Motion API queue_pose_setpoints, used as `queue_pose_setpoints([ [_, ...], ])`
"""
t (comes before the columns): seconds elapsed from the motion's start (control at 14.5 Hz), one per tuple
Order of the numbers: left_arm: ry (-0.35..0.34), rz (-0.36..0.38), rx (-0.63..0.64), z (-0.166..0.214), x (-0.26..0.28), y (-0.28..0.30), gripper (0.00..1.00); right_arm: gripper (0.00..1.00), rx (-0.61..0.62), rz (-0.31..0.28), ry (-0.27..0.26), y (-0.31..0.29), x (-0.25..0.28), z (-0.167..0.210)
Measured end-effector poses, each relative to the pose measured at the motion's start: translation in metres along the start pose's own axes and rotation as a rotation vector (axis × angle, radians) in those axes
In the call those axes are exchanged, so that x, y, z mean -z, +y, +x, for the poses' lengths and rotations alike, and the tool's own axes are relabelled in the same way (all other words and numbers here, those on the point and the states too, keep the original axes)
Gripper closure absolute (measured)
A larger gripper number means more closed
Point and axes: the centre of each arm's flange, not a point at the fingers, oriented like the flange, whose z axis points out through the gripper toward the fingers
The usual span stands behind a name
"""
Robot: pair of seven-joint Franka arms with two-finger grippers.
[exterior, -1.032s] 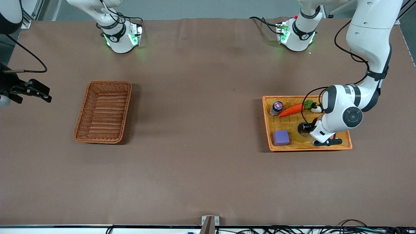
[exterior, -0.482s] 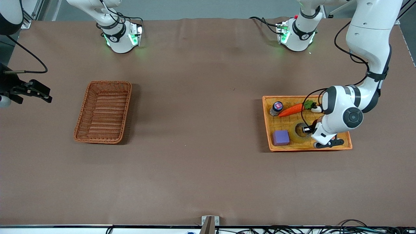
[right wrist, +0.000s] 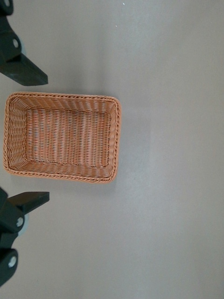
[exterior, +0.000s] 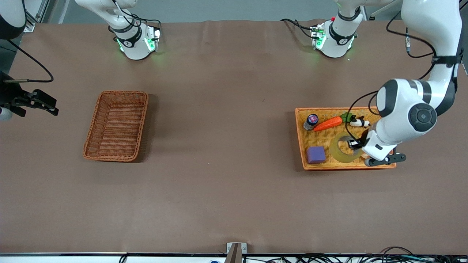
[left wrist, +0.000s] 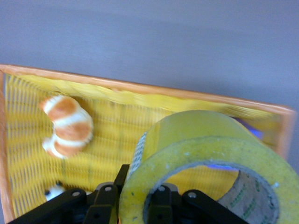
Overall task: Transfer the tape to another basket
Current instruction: 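Lift the tape with the left gripper while the right gripper reaches over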
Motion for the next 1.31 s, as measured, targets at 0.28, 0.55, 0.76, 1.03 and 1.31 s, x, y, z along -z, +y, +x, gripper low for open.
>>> queue_pose_setpoints([
  [0.28, 0.017, -0.074, -0.139, -0.035, 0.042, 0.130, 0.78, 0.00, 0.002, 0.000, -0.002, -0.001, -0.001, 0.001],
  [0.55, -0.041, -0.125, -0.229, -0.087, 0.020, 0.243, 0.78, 0.00, 0.006, 0.001, -0.009, -0.003, -0.005, 0.001],
  [0.76, -0.064, -0.141, -0.191, -0.108, -0.010, 0.325, 0.78, 0.00, 0.014, 0.004, -0.036, -0.007, -0.018, 0.001],
  [1.03, -0.090, -0.114, -0.236, -0.151, -0.071, 0.408, 0.78, 0.00, 0.075, 0.009, -0.061, -0.041, -0.060, 0.008],
  [1.31, -0.060, -0.038, -0.298, -0.185, -0.135, 0.454, 0.78, 0.00, 0.113, 0.011, -0.073, -0.063, -0.117, 0.009],
])
